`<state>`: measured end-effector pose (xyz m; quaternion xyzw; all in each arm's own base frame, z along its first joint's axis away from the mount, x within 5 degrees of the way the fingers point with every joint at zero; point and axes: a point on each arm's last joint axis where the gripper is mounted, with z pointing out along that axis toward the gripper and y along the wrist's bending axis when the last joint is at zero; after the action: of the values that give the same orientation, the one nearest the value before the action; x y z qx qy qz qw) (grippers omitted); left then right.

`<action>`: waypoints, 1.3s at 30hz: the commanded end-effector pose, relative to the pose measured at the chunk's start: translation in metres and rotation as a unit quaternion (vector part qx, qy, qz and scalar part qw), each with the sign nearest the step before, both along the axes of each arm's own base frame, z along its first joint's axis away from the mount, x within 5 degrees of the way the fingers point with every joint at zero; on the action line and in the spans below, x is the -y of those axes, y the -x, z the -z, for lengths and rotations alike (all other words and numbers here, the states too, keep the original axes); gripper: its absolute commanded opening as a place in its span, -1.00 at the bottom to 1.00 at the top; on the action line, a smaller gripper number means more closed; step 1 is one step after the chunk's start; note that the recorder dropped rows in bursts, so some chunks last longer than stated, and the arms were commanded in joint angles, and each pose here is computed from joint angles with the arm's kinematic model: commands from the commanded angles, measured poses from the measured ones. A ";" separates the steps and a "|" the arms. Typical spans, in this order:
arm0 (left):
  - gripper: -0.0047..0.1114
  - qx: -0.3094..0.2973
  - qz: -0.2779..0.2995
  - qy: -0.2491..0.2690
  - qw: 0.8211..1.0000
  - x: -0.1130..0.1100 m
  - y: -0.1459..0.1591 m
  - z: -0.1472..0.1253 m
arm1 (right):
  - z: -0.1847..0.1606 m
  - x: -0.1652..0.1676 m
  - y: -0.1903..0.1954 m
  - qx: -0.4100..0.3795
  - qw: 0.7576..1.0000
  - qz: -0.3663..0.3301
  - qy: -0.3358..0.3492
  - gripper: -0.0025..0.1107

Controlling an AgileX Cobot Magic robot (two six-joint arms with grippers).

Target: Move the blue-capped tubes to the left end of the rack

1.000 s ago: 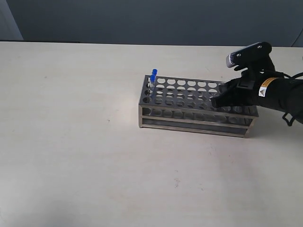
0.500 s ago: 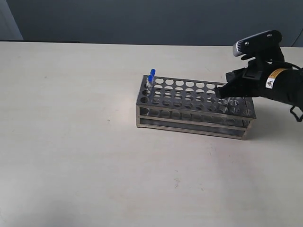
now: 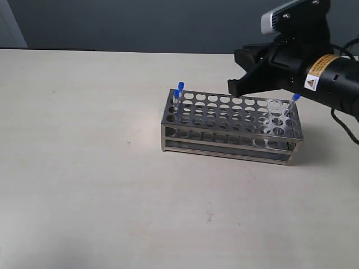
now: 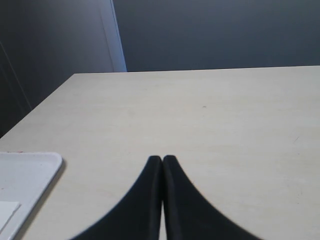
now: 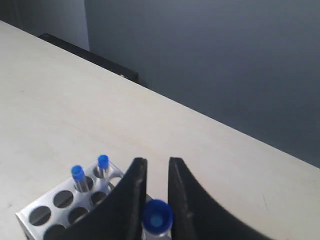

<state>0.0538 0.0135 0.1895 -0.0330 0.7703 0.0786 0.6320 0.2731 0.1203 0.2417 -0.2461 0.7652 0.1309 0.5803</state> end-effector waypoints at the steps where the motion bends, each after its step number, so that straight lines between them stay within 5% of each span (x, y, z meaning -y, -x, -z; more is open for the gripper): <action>1: -0.91 0.006 0.003 -0.001 1.000 0.000 0.000 -0.001 | -0.003 -0.016 -0.016 0.005 0.999 -0.034 -0.015 -0.96; 8: -0.91 0.006 0.003 -0.001 1.000 0.000 0.000 -0.001 | 0.021 -0.051 -0.032 -0.033 0.982 -0.184 -0.037 -0.96; 14: -0.91 0.006 0.003 -0.001 1.000 0.000 0.000 -0.001 | 0.029 -0.060 -0.042 -0.050 0.973 -0.224 -0.020 -0.96; 39: -0.91 0.006 0.003 -0.001 1.000 0.000 0.000 -0.001 | 0.043 -0.069 -0.062 -0.051 0.970 -0.238 0.017 -0.96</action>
<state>0.0538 0.0135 0.1895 -0.0330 0.7703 0.0786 0.6320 0.3340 0.1882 0.2015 -0.4210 0.7153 0.2644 0.4911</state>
